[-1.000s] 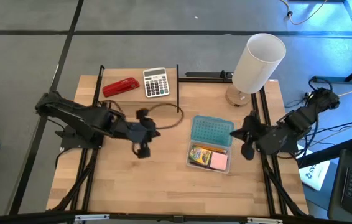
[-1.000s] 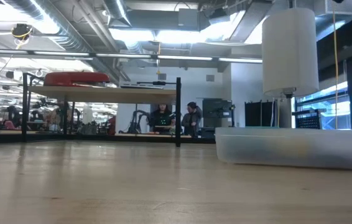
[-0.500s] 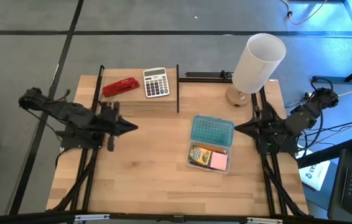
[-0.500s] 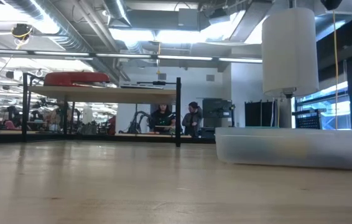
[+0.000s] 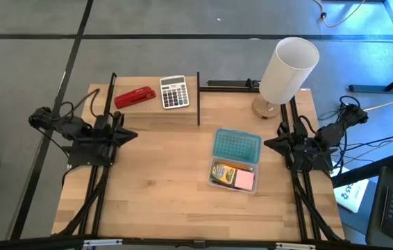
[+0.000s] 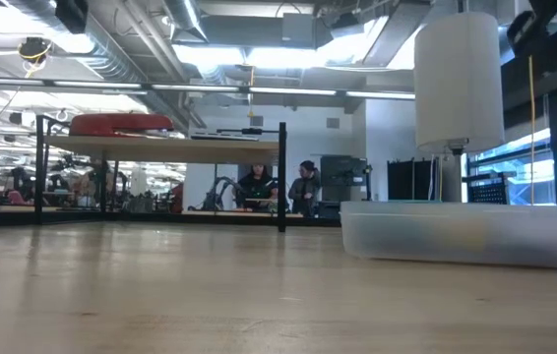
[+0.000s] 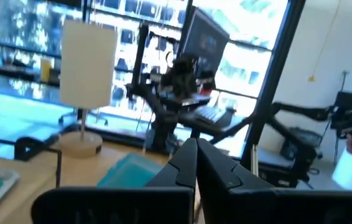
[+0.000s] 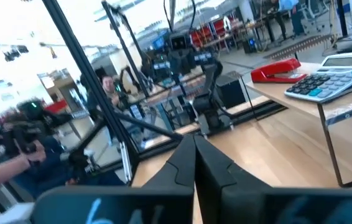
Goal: Pack school essentials
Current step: Return to Home Position
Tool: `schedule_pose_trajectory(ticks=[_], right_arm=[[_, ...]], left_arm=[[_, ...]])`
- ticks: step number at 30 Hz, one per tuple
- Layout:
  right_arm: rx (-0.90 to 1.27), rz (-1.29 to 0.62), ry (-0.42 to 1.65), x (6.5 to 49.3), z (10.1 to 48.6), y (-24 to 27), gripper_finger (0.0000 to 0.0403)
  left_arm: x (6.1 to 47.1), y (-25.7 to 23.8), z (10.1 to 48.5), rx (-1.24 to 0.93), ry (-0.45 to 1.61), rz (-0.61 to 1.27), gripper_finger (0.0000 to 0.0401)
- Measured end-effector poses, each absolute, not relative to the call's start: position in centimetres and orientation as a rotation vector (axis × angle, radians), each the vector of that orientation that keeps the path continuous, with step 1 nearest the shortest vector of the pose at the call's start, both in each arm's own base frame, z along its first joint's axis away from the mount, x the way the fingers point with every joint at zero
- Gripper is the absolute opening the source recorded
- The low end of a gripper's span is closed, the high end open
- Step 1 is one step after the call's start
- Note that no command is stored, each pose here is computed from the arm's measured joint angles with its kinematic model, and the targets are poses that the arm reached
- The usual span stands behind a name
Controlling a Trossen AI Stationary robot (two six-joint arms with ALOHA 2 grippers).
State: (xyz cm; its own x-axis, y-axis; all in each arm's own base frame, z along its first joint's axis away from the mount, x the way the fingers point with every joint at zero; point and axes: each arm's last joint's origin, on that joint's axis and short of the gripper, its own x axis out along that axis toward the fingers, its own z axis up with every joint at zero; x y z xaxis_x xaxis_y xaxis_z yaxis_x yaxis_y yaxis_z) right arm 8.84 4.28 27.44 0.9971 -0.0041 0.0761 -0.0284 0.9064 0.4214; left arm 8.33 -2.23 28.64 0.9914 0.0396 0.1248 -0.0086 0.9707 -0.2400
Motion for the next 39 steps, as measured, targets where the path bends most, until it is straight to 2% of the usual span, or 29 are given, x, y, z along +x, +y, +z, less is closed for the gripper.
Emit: schedule_pose_trajectory(ticks=[9, 17, 34, 39], right_arm=[[0.487, 0.023, -0.146, 7.4, 25.4, 3.3, 0.0000], [0.459, 0.013, -0.209, 6.5, 24.3, 2.5, 0.0000], [0.425, 0.005, -0.123, 6.7, 23.3, 2.7, 0.0000], [0.386, 0.010, -0.097, 6.8, 23.1, 2.8, 0.0000]], left_arm=[[5.8, -1.1, 26.8, -0.266, -0.274, 0.021, 0.0000], [6.2, -1.3, 25.9, -0.223, -0.233, 0.028, 0.0000], [6.4, -1.4, 25.1, -0.156, -0.159, 0.031, 0.0000], [7.5, -1.9, 22.8, -0.140, -0.156, 0.042, 0.0000]])
